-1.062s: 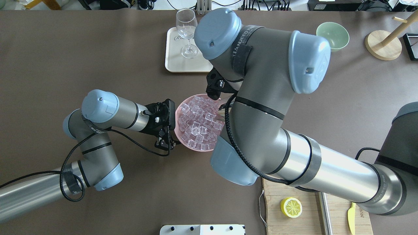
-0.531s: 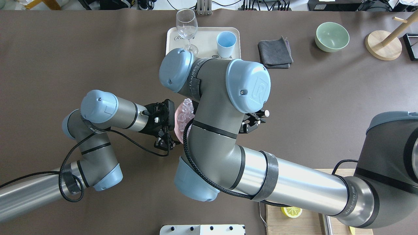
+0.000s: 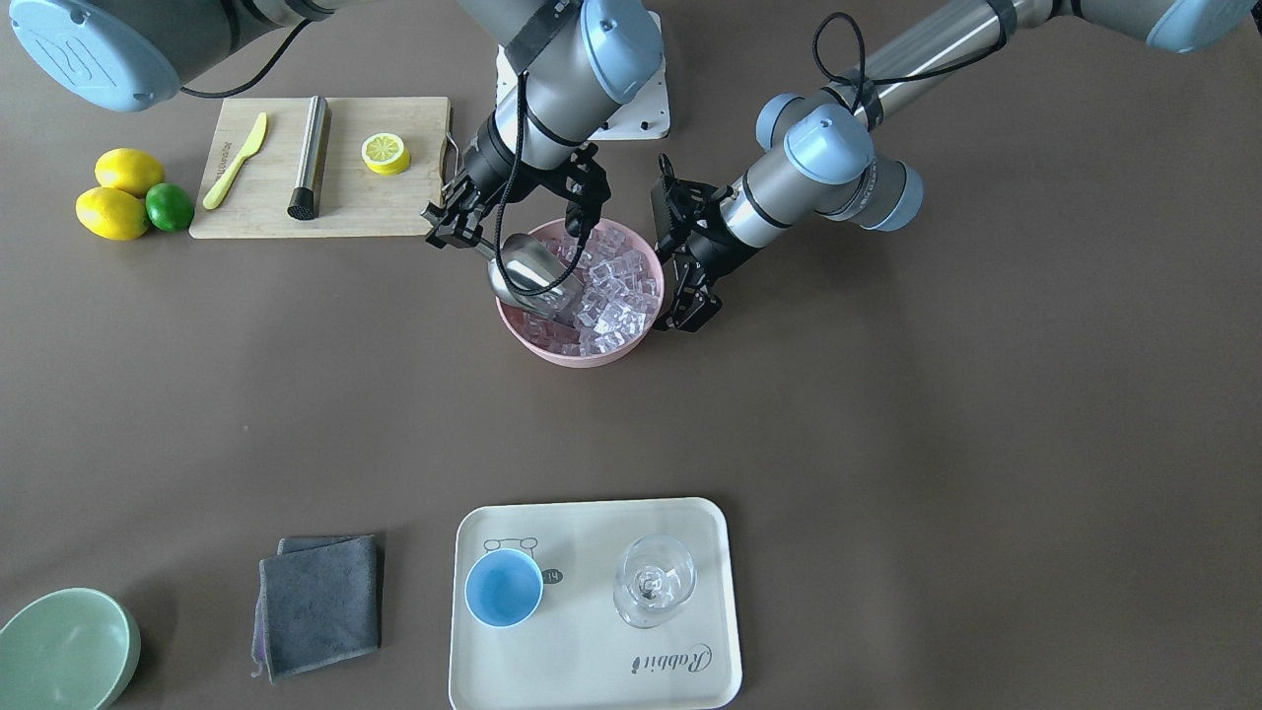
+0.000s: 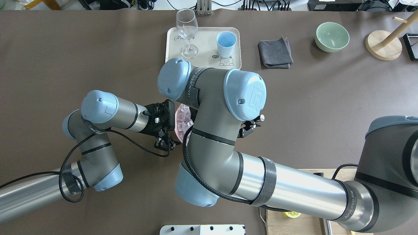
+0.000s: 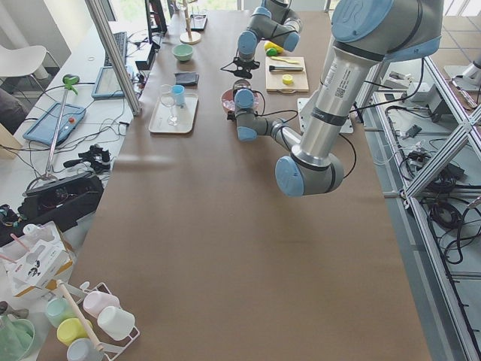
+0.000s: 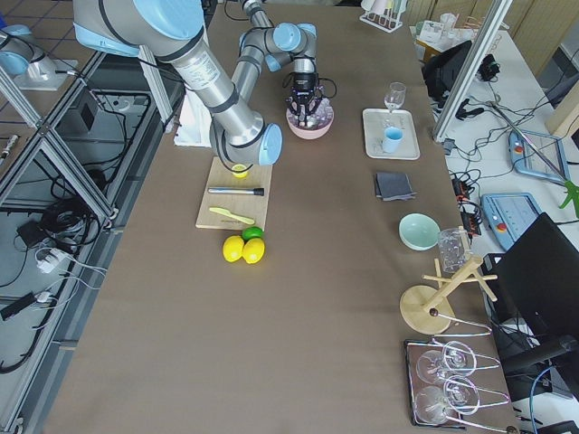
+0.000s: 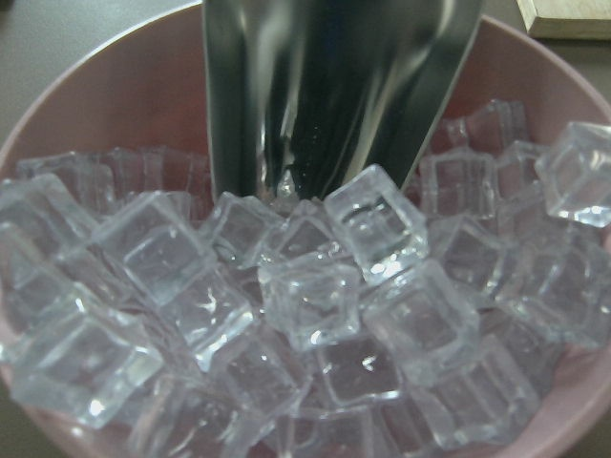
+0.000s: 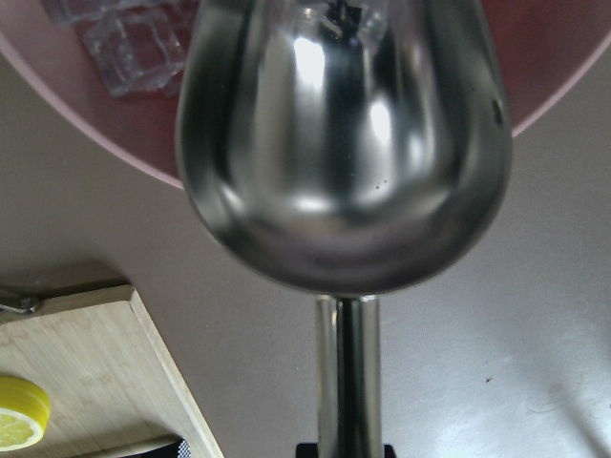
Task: Put ice in cup with scoop
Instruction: 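Dip the scoop into the ice cubes with the right gripper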
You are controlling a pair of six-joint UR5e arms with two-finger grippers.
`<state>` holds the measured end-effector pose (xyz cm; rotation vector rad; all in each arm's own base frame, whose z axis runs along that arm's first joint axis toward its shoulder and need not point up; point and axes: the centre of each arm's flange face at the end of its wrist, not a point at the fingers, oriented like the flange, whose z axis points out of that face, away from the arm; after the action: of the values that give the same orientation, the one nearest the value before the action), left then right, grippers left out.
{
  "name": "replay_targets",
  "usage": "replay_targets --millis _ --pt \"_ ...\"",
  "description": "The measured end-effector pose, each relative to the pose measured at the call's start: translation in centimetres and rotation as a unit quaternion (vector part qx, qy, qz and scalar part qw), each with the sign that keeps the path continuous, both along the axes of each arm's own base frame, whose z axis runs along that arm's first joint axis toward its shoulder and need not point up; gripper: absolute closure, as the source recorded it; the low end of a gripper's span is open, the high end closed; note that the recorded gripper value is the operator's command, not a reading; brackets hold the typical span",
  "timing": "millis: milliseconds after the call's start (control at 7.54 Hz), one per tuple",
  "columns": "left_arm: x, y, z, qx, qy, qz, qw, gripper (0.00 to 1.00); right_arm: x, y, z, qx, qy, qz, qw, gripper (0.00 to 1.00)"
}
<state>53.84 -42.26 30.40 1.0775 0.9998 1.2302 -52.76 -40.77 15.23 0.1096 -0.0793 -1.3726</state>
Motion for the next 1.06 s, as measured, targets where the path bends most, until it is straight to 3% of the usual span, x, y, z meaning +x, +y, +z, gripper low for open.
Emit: replay_targets --millis 664,1062 --pt "-0.1 0.3 0.2 -0.007 0.004 0.000 1.0000 0.01 0.9 0.5 5.5 0.019 -0.066 -0.001 0.9976 1.00" --pt "0.6 0.7 -0.5 -0.028 0.010 -0.003 0.9996 0.01 1.4 -0.9 8.0 -0.005 -0.105 0.007 0.9944 1.00"
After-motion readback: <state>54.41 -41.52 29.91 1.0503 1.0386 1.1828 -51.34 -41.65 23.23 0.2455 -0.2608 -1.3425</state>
